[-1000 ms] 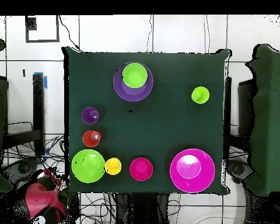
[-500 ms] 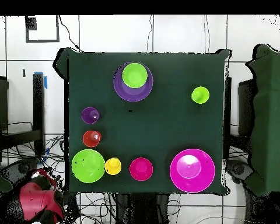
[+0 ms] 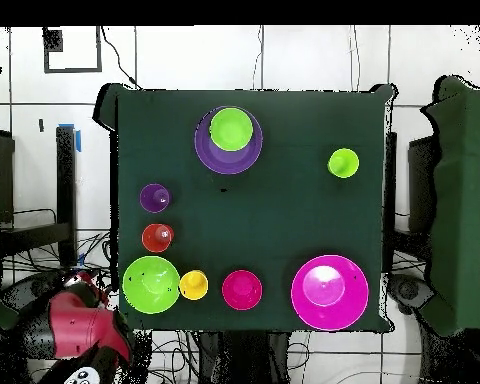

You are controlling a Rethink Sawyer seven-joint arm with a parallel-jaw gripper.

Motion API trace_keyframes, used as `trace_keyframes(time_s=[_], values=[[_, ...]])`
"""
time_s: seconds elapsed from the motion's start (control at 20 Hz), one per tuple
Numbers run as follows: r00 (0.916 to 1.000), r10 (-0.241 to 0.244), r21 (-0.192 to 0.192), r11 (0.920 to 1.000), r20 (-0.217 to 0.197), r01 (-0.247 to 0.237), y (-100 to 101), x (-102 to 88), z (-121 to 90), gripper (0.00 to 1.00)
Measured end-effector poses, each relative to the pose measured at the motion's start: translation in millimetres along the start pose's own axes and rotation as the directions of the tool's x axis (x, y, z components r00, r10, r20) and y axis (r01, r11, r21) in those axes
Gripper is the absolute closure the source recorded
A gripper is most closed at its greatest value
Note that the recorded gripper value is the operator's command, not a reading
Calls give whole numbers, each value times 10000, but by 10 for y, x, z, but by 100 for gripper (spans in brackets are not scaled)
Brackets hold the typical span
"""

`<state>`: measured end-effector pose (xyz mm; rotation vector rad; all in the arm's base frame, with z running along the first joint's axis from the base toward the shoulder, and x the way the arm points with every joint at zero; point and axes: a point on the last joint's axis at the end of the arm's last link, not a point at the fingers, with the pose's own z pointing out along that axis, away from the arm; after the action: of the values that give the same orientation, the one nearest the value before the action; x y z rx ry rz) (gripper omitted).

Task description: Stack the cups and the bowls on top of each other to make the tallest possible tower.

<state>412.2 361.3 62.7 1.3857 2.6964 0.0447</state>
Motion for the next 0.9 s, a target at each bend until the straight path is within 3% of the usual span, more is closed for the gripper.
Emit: trace_keyframes(time_s=[0.05,0.35,0.55,0.9], values=[[9998,176,-22,9998,27,-176,15,-154,-9,0],[9990,436,53,9990,65,-437,-18,-591,35,0],[9993,378,115,9992,34,-378,-63,-776,79,0],[10000,64,145,9999,71,-65,-141,-911,160,0]])
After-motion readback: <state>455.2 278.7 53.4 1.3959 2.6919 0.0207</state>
